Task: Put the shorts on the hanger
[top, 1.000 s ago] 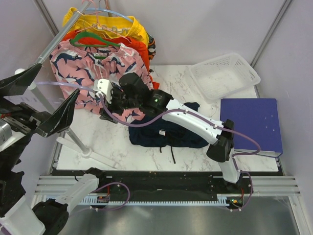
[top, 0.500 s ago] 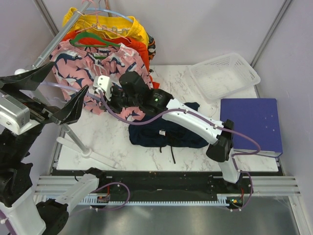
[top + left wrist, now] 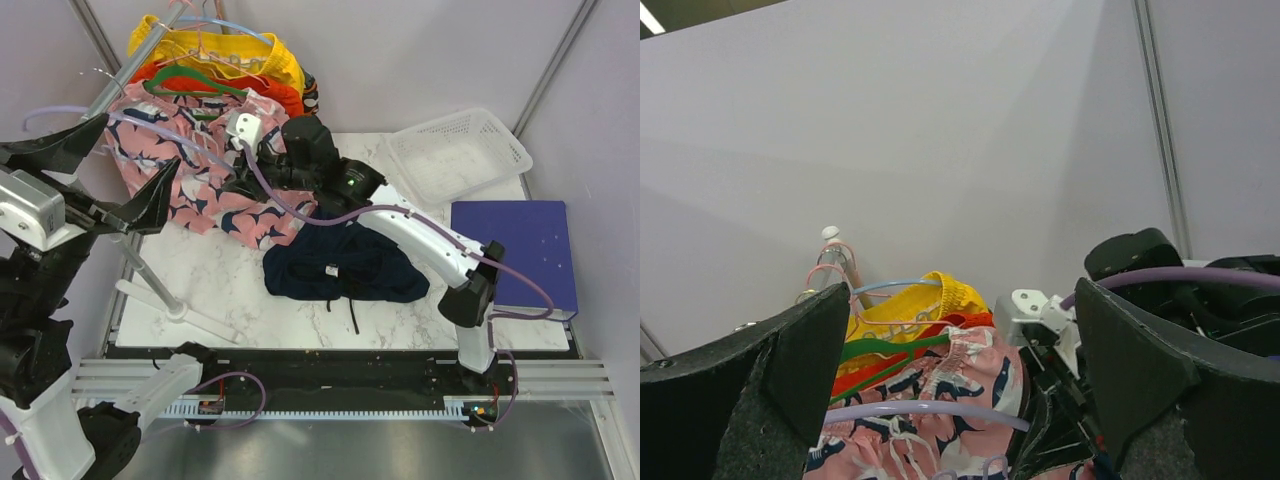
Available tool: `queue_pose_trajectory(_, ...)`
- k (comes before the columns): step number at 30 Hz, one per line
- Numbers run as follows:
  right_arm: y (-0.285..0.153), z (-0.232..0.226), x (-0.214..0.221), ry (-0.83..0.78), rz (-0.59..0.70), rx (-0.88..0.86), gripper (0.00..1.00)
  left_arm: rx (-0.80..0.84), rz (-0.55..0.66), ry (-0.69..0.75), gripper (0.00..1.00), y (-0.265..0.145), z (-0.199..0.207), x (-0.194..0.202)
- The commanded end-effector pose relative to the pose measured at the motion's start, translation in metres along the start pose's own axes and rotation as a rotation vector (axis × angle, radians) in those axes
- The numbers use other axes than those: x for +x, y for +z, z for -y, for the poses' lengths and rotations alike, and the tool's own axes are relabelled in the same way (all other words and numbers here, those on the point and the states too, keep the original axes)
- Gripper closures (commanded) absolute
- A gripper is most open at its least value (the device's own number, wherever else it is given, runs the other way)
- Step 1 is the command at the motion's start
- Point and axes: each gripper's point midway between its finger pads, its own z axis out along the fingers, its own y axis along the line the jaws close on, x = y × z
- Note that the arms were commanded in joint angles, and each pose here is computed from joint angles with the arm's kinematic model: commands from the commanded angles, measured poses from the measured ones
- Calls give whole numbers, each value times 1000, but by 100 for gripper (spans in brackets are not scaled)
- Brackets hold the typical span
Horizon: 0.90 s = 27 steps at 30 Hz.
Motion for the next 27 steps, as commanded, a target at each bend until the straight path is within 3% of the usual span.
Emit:
queue_pose_trajectory(1,-53,-6,-67,-79,165,-13,100,-14,-13,-40,0,17,-4,10)
queue_pose_trajectory(7,-105,3,-17,-106,2,-3,100,90,-93,-80,0,33,16,42)
queue_pose_trajectory(13,-148,4,37,-230,-177,12,100,225,-195,-147,1,53,44,95)
queue_pose_trajectory(16,-185,18,64,-181,-257,24,100,307,-246,-158,1,55,60,120)
queue_pose_trajectory(19,-233,30,89,-169,-324,76,100,491,-234,-85,2,33,94,139)
queue_pose_trajectory(21,-261,21,108,-179,-355,64,100,580,-266,-51,3,17,114,178)
queue_pose_trajectory(27,-302,-19,169,-140,-458,56,100,697,-373,19,4,-27,142,240)
